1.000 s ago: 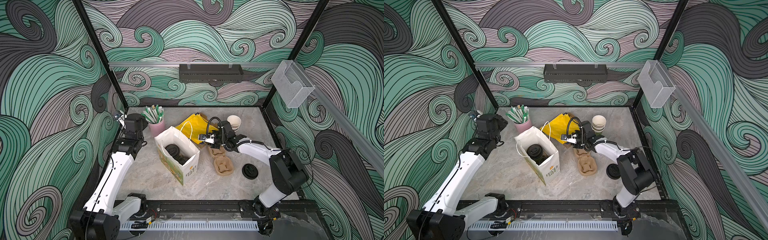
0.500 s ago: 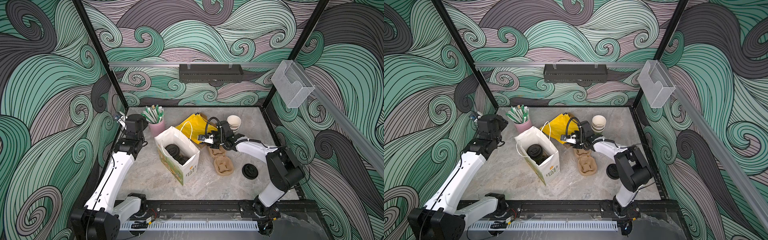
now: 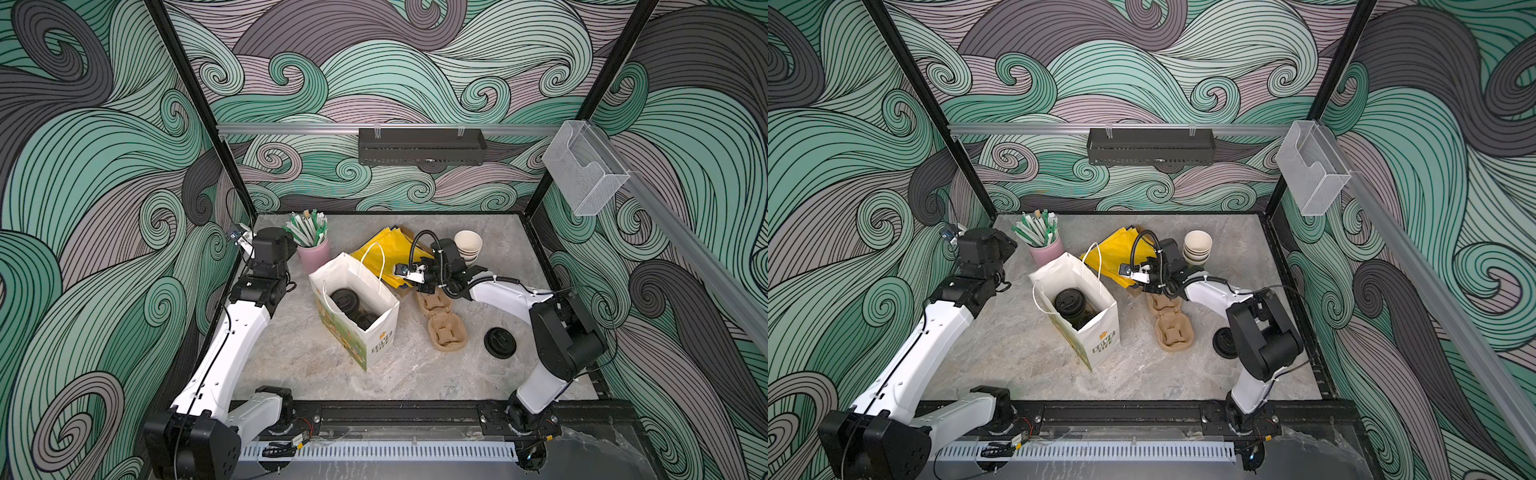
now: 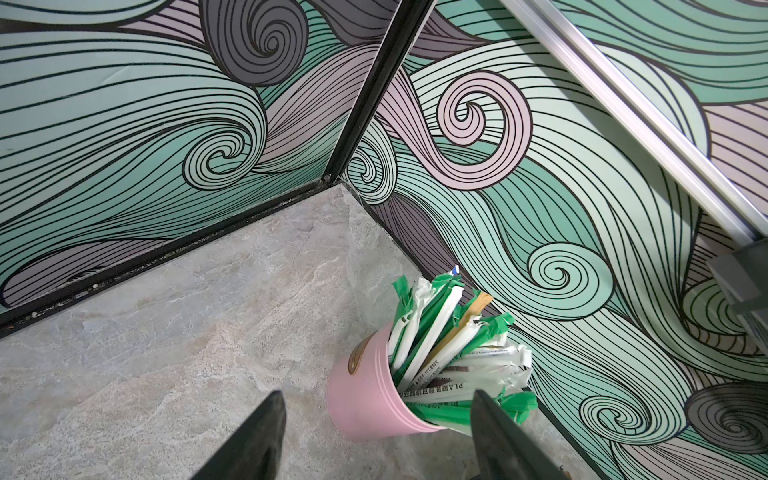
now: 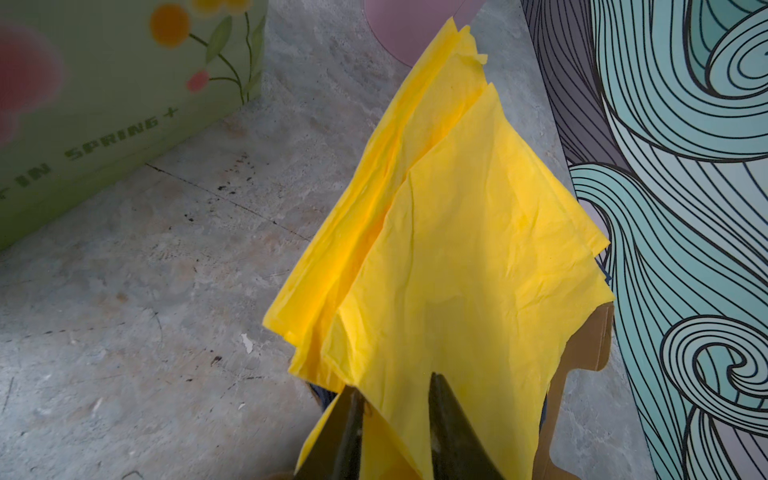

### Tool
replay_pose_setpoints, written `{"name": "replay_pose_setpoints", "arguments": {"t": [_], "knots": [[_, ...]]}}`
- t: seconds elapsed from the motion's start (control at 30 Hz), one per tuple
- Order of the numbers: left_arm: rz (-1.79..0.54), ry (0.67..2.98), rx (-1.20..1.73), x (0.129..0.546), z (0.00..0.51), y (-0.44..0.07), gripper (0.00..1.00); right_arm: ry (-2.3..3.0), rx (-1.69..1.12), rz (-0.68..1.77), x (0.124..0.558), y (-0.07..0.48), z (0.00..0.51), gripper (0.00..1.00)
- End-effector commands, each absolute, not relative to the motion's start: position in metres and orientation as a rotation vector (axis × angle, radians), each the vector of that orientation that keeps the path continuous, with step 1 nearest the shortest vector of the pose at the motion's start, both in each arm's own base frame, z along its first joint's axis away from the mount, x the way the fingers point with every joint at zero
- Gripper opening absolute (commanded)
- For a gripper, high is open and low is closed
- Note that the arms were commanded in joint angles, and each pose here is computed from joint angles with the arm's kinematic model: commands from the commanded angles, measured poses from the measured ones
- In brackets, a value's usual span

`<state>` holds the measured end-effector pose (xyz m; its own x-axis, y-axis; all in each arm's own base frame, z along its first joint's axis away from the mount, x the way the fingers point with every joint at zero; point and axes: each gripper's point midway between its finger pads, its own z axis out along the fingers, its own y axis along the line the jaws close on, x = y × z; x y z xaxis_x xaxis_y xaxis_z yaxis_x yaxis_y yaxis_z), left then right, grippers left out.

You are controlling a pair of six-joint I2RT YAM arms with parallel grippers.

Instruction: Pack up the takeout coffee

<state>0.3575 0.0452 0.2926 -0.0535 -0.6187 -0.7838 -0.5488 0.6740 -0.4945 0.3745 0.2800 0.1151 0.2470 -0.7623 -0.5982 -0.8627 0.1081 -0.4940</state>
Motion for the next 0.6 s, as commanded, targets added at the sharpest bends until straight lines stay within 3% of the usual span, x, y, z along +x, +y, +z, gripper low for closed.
{"name": "replay_pose_setpoints", "arguments": {"t": [0.0,0.3,0.57], "knots": [[-0.047,1.691,-0.959,0.359,0.296,0.051,0.72,1.494,-1.642,0.187,0.379,0.294,0.122,0.29],[-0.035,1.695,-0.945,0.361,0.298,0.051,0.72,1.484,-1.617,0.2,0.389,0.307,0.119,0.28],[-0.017,1.687,-0.926,0.358,0.307,0.054,0.72,1.477,-1.571,0.209,0.389,0.307,0.137,0.09]]}}
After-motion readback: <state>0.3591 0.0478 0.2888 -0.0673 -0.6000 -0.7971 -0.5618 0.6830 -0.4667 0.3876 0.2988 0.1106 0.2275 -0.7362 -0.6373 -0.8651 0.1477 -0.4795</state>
